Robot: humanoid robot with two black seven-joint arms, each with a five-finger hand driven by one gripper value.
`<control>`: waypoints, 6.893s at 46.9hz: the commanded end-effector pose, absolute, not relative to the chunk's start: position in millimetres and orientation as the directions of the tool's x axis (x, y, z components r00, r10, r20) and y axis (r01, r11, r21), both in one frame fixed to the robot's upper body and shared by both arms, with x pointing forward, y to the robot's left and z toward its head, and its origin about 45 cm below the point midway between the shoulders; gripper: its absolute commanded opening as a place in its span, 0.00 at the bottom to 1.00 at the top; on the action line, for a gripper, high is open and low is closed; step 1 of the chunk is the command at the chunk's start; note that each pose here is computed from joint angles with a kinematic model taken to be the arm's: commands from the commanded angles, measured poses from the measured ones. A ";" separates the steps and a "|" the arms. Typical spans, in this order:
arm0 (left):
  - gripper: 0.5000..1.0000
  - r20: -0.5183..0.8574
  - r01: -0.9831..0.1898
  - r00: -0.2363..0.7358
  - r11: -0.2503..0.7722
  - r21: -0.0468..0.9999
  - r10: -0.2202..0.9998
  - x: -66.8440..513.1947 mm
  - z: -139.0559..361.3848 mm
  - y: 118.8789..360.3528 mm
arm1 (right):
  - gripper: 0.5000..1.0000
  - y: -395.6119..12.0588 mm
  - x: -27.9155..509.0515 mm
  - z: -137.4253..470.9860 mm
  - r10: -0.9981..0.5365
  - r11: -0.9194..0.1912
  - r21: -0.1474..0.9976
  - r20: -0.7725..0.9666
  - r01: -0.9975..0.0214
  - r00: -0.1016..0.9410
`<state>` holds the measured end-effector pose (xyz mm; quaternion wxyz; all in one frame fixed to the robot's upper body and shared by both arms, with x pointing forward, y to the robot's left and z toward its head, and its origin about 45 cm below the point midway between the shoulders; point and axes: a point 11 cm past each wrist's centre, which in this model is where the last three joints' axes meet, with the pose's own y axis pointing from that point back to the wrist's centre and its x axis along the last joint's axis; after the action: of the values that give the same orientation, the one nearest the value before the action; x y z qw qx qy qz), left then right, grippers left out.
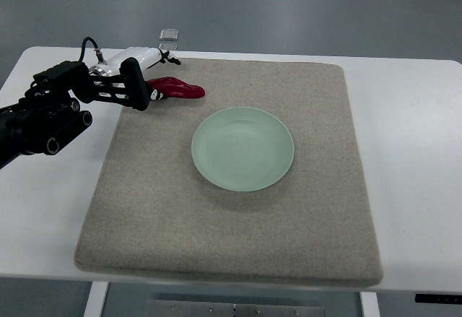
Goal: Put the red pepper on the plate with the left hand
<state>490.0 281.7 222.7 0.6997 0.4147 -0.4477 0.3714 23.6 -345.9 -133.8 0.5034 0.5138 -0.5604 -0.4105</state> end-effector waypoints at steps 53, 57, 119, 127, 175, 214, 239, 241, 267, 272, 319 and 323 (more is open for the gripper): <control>0.42 0.931 -0.882 0.340 0.388 0.268 0.132 487.5 214.4 276.3 | 0.86 -346.1 22.8 -133.8 -0.989 0.135 0.978 0.143 -0.161 0.035; 0.42 0.931 -0.882 0.340 0.388 0.268 0.132 487.5 214.4 276.3 | 0.86 -345.4 22.8 -133.9 -0.990 0.132 0.978 0.140 -0.161 0.035; 0.00 0.920 -0.868 0.370 0.399 0.294 0.129 482.4 203.0 270.6 | 0.86 -345.5 23.7 -133.8 -0.989 0.134 0.978 0.141 -0.163 0.035; 0.00 0.917 -0.871 0.370 0.398 0.287 0.148 482.9 204.1 270.4 | 0.86 -346.1 23.7 -133.8 -0.989 0.135 0.977 0.143 -0.162 0.035; 0.00 0.917 -0.835 0.318 0.528 0.152 0.239 485.0 250.3 219.7 | 0.86 -346.1 23.7 -133.8 -0.989 0.135 0.977 0.143 -0.162 0.035; 0.00 0.908 -0.608 0.404 0.775 0.172 0.115 430.2 251.9 126.4 | 0.86 -345.9 23.8 -133.8 -0.989 0.134 0.977 0.141 -0.164 0.035; 0.00 0.908 -0.587 0.417 0.773 0.241 0.033 421.2 227.5 130.0 | 0.86 -346.1 23.7 -133.8 -0.989 0.135 0.977 0.143 -0.162 0.035; 0.00 0.908 -0.587 0.417 0.773 0.241 0.033 421.2 227.5 130.0 | 0.86 -345.6 22.8 -133.9 -0.989 0.134 0.978 0.141 -0.161 0.035; 0.00 0.909 -0.575 0.412 0.791 0.209 0.059 418.7 228.3 128.9 | 0.86 -345.9 23.7 -133.8 -0.989 0.134 0.978 0.141 -0.162 0.035; 0.14 0.909 -0.575 0.412 0.793 0.202 0.068 418.9 229.7 128.7 | 0.86 -346.1 23.7 -133.8 -0.989 0.135 0.977 0.143 -0.162 0.035; 0.95 0.696 -0.776 0.412 0.627 -0.071 0.588 447.2 266.8 150.7 | 0.86 -346.1 22.8 -133.8 -0.989 0.135 0.978 0.143 -0.161 0.035; 0.95 0.598 -0.822 0.409 0.563 -0.086 0.689 454.7 267.8 161.3 | 0.86 -345.5 23.7 -133.8 -0.989 0.134 0.978 0.141 -0.163 0.035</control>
<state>449.1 154.2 266.4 0.8303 0.1289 -0.3400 0.4222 23.2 -346.0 -133.8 0.5036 0.5136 -0.5603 -0.4107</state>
